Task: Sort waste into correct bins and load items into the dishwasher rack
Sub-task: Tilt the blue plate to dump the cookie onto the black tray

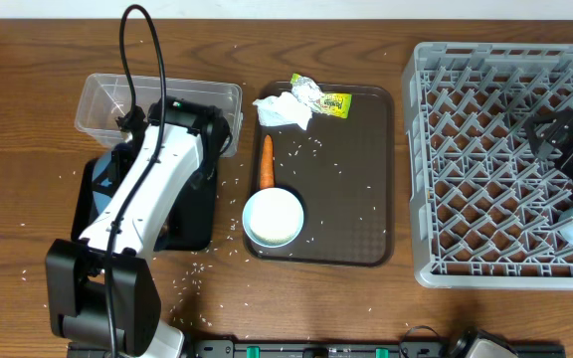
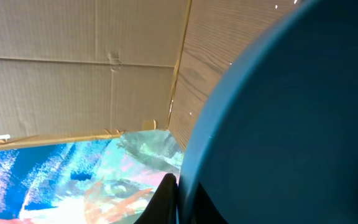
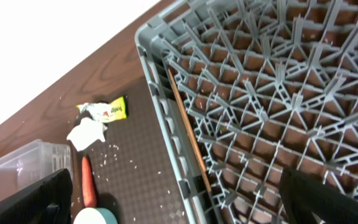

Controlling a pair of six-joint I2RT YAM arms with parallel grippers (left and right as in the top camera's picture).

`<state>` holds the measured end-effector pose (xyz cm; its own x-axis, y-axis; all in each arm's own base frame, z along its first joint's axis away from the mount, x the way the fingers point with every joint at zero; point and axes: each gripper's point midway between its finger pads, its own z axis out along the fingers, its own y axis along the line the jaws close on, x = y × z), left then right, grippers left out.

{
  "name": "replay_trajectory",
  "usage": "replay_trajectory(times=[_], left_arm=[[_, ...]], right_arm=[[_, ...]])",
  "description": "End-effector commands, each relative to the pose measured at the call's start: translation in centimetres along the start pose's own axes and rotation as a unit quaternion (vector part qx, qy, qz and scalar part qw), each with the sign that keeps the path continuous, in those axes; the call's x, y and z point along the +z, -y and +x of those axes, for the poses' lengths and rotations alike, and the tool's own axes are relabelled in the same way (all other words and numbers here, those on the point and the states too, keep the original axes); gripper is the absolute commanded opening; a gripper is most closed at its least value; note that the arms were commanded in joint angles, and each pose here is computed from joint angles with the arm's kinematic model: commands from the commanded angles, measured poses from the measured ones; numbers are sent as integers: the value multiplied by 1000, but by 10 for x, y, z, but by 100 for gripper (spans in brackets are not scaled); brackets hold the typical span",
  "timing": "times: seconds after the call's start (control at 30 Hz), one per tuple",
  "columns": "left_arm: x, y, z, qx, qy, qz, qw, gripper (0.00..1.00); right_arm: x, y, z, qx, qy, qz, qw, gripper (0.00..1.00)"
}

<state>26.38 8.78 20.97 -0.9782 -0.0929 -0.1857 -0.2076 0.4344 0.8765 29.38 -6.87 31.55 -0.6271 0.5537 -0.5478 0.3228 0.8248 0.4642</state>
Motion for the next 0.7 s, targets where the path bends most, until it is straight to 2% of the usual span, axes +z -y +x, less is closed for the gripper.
replay_trajectory(times=[0.0, 0.2, 0.33, 0.4, 0.67], left_arm=[[-5, -22, -1, 37, 18, -33, 999, 6], [-16, -16, -4, 88, 34, -25, 995, 6], [-30, -17, -15, 39, 79, -40, 995, 6], [-30, -21, -19, 72, 88, -57, 992, 6], [-25, -33, -25, 43, 96, -81, 991, 6]], right_arm=[[0, -3, 0, -10, 2, -1, 1000, 99], [0, -3, 0, -10, 2, -1, 1000, 99], [0, -3, -1, -9, 3, -2, 1000, 99], [-1, -3, -2, -7, 5, -2, 1000, 99], [-1, -4, -2, -6, 5, -4, 1000, 99]])
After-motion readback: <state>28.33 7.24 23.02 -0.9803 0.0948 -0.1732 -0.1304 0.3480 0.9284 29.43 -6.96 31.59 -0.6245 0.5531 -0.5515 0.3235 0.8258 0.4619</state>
